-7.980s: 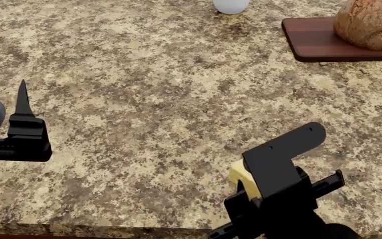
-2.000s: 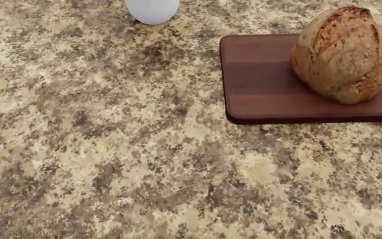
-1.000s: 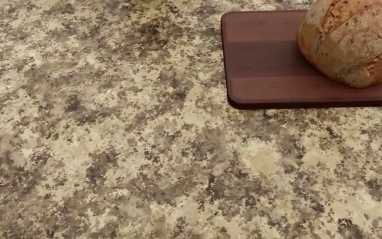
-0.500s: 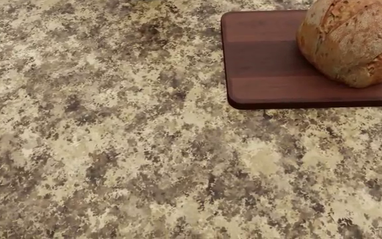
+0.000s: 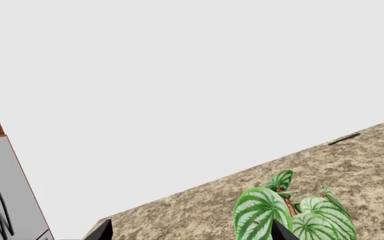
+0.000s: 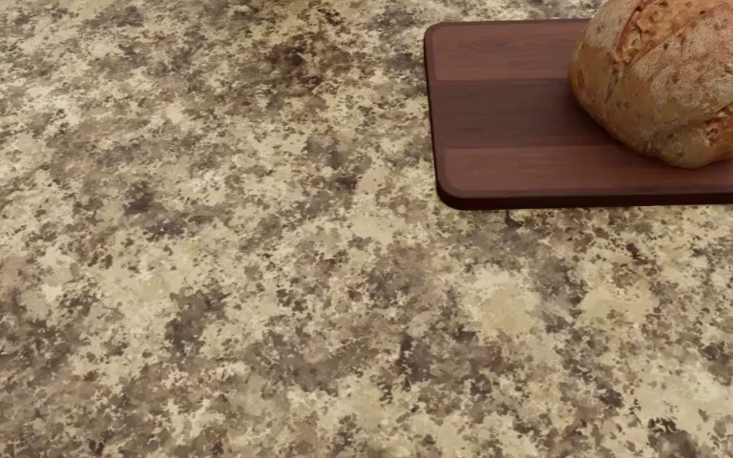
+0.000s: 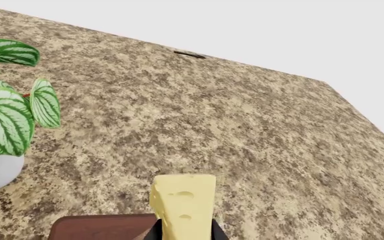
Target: Pick up the wedge of cheese and place it on the slice of bread to prepare a simple cheese on bread dish.
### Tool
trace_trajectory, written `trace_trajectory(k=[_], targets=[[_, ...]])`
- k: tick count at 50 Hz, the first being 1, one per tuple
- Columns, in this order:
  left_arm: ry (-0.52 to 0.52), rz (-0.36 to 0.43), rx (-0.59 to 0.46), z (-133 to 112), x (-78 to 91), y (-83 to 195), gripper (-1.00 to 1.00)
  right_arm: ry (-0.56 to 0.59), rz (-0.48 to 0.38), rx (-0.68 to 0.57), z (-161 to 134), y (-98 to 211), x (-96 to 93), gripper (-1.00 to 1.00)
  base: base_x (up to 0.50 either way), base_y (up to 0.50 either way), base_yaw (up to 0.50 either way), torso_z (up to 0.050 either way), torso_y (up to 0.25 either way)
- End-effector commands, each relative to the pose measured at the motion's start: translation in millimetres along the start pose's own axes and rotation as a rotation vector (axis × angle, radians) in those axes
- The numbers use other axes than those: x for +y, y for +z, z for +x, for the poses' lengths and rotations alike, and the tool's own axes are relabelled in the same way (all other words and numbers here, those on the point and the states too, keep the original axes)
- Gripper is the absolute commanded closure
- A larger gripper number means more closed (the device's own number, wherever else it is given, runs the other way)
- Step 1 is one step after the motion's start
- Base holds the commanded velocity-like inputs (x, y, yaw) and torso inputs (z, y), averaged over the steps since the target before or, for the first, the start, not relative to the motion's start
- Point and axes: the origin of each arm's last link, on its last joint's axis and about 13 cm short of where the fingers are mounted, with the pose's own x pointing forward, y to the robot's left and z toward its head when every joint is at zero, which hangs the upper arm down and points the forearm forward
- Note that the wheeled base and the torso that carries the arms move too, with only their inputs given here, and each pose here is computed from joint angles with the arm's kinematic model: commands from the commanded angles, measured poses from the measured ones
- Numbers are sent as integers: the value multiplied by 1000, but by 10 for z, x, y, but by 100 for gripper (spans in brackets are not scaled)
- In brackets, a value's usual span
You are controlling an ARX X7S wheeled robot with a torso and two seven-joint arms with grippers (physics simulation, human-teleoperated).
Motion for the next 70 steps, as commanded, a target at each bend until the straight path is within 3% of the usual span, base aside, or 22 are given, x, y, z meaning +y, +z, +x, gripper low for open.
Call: trace_trajectory(k=[1,55,70], targets=[[-2,0,2,2,-2,-5,-100,40,13,9,-14,-24,-12,100,0,0,0,0,0],[-5,9,5,15,4,-41,-100,23,80,99,190,-464,-198,100,0,0,0,0,0],[-4,10,3,-22,-15,23,-100,-21,145,95,333,-543,-225,100,0,0,0,0,0]])
